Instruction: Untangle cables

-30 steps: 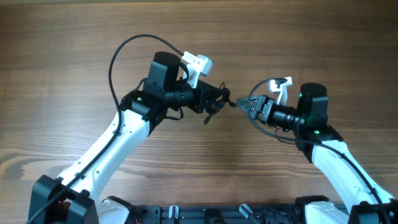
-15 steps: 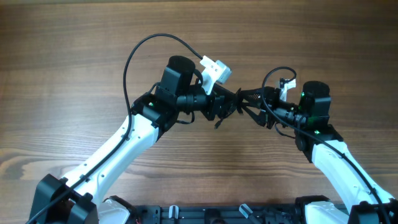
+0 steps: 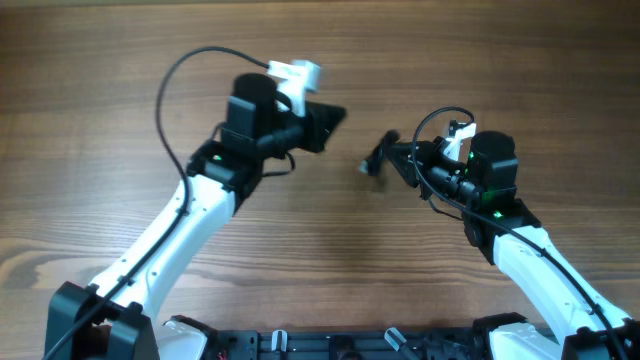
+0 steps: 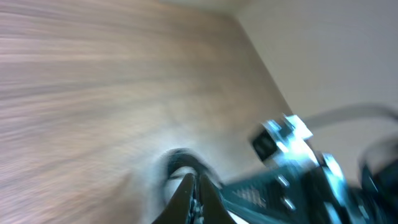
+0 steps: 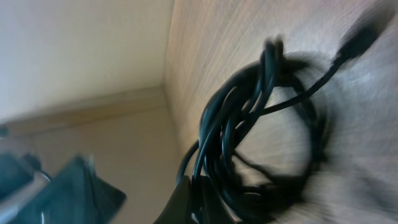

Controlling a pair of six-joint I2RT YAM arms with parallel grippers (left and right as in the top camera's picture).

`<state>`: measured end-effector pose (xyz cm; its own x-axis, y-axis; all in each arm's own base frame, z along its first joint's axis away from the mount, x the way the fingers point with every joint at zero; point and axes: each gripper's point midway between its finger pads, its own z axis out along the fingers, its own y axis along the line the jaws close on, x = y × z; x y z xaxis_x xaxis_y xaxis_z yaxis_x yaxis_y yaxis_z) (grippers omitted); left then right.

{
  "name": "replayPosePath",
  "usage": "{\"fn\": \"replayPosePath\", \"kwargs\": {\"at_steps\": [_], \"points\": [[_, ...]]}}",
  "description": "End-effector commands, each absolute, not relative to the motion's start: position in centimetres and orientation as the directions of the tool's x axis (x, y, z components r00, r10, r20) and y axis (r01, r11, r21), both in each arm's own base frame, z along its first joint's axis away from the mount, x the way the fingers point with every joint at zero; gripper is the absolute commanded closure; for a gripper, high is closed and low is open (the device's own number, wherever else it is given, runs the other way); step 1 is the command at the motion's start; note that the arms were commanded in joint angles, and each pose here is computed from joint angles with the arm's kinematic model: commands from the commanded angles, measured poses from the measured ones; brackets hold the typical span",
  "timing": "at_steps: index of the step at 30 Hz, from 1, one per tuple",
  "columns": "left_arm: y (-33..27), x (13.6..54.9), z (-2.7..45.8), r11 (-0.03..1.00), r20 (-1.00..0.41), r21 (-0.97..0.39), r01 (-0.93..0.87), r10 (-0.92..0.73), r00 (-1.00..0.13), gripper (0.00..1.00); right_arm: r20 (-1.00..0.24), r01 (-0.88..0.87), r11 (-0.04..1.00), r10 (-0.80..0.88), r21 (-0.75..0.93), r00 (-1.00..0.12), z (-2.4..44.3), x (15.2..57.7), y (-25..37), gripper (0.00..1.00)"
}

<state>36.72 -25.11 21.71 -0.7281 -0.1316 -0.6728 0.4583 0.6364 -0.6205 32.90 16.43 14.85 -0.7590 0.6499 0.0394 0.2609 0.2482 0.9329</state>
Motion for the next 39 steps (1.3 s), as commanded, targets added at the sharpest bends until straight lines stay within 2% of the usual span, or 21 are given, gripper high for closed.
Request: {"fn": "replayPosePath", "kwargs": {"at_steps": [1,2,3,4,6,7,8,11,13,14,17,19,21,22,26,30,31,32,35,39], "points": [[-20.3,39.7,22.7,0.654,-0.573,-0.718,0.238,-0.362,-0.735,0.96,-0.126,0.125,0.351,0.611,0.928,-0.781,15.2,33.2,16.4,0.96],[-19.6,40.0,22.5,0.646,-0.542,-0.738,0.194,-0.396,-0.742,0.92,-0.180,0.074,0.376,0.595,0.924,-0.783,15.5,33.3,16.4,0.95],[-19.8,39.6,22.5,0.625,-0.516,-0.758,0.189,-0.395,-0.760,0.76,-0.285,-0.027,0.426,0.554,0.904,-0.782,16.1,33.5,16.5,0.96],[-21.4,38.2,22.9,0.585,-0.531,-0.760,0.284,-0.307,-0.790,0.64,-0.356,-0.091,0.467,0.520,0.880,-0.776,16.2,33.5,16.5,0.96],[-23.7,35.6,23.5,0.507,-0.589,-0.734,0.452,-0.143,-0.796,0.49,-0.454,-0.195,0.515,0.443,0.835,-0.773,16.2,33.2,16.9,0.95],[-24.6,34.4,23.3,0.480,-0.593,-0.730,0.487,-0.090,-0.800,0.46,-0.494,-0.246,0.526,0.404,0.814,-0.770,16.3,32.9,17.1,0.96],[-25.6,33.2,22.5,0.476,-0.571,-0.734,0.484,-0.047,-0.820,0.45,-0.555,-0.319,0.545,0.347,0.775,-0.756,16.3,32.6,17.4,0.95],[-27.7,31.9,20.5,0.485,-0.533,-0.737,0.471,0.012,-0.846,0.45,-0.605,-0.391,0.550,0.285,0.738,-0.743,16.4,32.1,17.7,0.96],[-27.6,33.0,18.4,0.561,-0.512,-0.715,0.417,-0.014,-0.859,0.48,-0.541,-0.245,0.638,0.321,0.730,-0.777,13.5,32.3,16.2,0.95],[-27.4,33.4,17.8,0.582,-0.496,-0.715,0.388,-0.032,-0.868,0.49,-0.499,-0.117,0.720,0.344,0.684,-0.796,10.8,32.1,14.4,0.95],[-27.2,33.7,17.3,0.600,-0.496,-0.706,0.377,-0.039,-0.867,0.50,-0.460,0.003,0.821,0.323,0.571,-0.827,7.2,30.9,12.0,0.96],[-27.2,33.7,17.2,0.603,-0.494,-0.705,0.373,-0.040,-0.869,0.49,-0.416,0.100,0.831,0.373,0.547,-0.830,6.2,30.4,11.0,0.91],[-27.1,33.5,16.9,0.609,-0.479,-0.706,0.361,-0.035,-0.877,0.49,-0.326,0.318,0.813,0.508,0.488,-0.797,4.3,29.2,8.7,0.89],[-27.0,33.3,16.7,0.614,-0.468,-0.707,0.352,-0.032,-0.883,0.49,-0.305,0.360,0.809,0.527,0.464,-0.793,3.8,28.6,8.2,0.82],[-27.7,32.7,16.0,0.614,-0.455,-0.705,0.354,-0.009,-0.890,0.44,-0.310,0.354,0.812,0.523,0.464,-0.794,3.8,28.7,8.2,0.75],[-29.9,32.1,12.4,0.633,-0.376,-0.714,0.300,0.015,-0.927,0.44,-0.313,0.326,0.827,0.493,0.458,-0.811,3.7,28.5,8.4,0.68],[-30.3,32.2,11.0,0.639,-0.338,-0.723,0.264,0.007,-0.941,0.44,-0.286,0.351,0.821,0.504,0.449,-0.815,3.4,27.9,8.3,0.50],[-30.3,32.2,10.1,0.646,-0.324,-0.720,0.254,0.011,-0.946,0.44,-0.248,0.394,0.809,0.529,0.437,-0.811,2.9,27.2,8.1,0.01],[-29.8,32.7,9.3,0.657,-0.310,-0.717,0.234,0.000,-0.951,0.44,-0.154,0.526,0.747,0.624,0.407,-0.766,2.3,25.5,7.0,0.00],[-28.8,33.6,9.4,0.662,-0.318,-0.716,0.222,-0.025,-0.948,0.42,-0.245,0.559,0.711,0.686,0.427,-0.685,5.8,26.9,4.3,0.00]]}}
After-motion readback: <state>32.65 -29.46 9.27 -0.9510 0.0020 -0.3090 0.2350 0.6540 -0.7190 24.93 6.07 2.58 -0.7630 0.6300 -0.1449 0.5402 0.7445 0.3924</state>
